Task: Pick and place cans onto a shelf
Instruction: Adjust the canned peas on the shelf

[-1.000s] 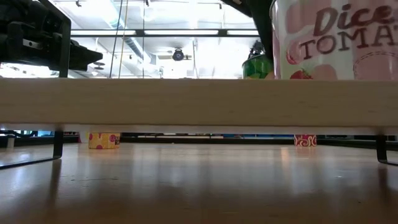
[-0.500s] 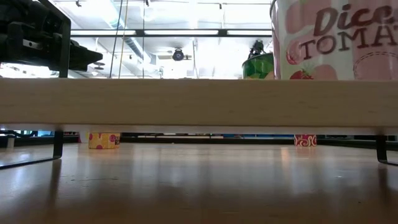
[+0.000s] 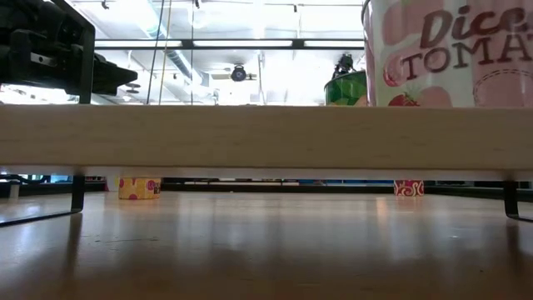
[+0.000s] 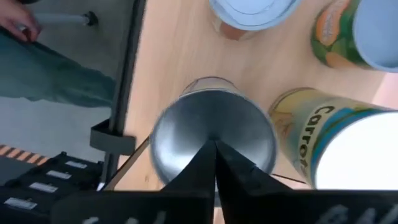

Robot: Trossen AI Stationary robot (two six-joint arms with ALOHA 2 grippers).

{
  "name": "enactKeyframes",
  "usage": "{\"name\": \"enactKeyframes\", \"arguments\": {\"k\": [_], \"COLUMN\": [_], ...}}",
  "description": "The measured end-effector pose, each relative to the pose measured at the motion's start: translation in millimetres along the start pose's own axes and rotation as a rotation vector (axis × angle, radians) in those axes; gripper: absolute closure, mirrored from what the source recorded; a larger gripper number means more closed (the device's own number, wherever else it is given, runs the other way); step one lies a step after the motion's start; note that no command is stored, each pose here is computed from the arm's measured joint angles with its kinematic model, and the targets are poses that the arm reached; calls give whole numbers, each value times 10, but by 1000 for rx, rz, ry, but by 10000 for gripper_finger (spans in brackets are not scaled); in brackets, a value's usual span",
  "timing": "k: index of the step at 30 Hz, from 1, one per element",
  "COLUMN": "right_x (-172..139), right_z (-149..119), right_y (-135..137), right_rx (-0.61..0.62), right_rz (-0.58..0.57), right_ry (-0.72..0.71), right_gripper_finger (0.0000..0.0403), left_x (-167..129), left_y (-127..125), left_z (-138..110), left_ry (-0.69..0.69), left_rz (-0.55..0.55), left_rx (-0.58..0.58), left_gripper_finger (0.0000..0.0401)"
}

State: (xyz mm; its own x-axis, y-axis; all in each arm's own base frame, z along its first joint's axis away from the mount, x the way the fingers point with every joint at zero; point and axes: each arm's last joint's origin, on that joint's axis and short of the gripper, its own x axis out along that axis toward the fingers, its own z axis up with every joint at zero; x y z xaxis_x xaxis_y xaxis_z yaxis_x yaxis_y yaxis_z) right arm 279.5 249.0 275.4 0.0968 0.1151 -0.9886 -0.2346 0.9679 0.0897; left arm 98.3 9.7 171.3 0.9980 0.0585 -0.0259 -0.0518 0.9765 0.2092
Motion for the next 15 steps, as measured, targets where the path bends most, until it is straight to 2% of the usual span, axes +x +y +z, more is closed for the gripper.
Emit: {"name": "enactKeyframes", "arguments": {"k": [4,10,15], "right_x": [42,46,47], "right_z": [18,86,98], "right_y": [-26,-69,-108], "right_rx": [4,6,15], "right_rz": [22,50,46], "right_ry": [-6,-45,-40], "right_gripper_finger": [379,398,392], "left_x": [0,0,0], "left_y": [0,0,0], "left_z": [0,0,1], "left_ry": [0,0,-1], "left_rz": [0,0,0], "left_rx": [0,0,0], "left_gripper_finger": [390,390,390]}}
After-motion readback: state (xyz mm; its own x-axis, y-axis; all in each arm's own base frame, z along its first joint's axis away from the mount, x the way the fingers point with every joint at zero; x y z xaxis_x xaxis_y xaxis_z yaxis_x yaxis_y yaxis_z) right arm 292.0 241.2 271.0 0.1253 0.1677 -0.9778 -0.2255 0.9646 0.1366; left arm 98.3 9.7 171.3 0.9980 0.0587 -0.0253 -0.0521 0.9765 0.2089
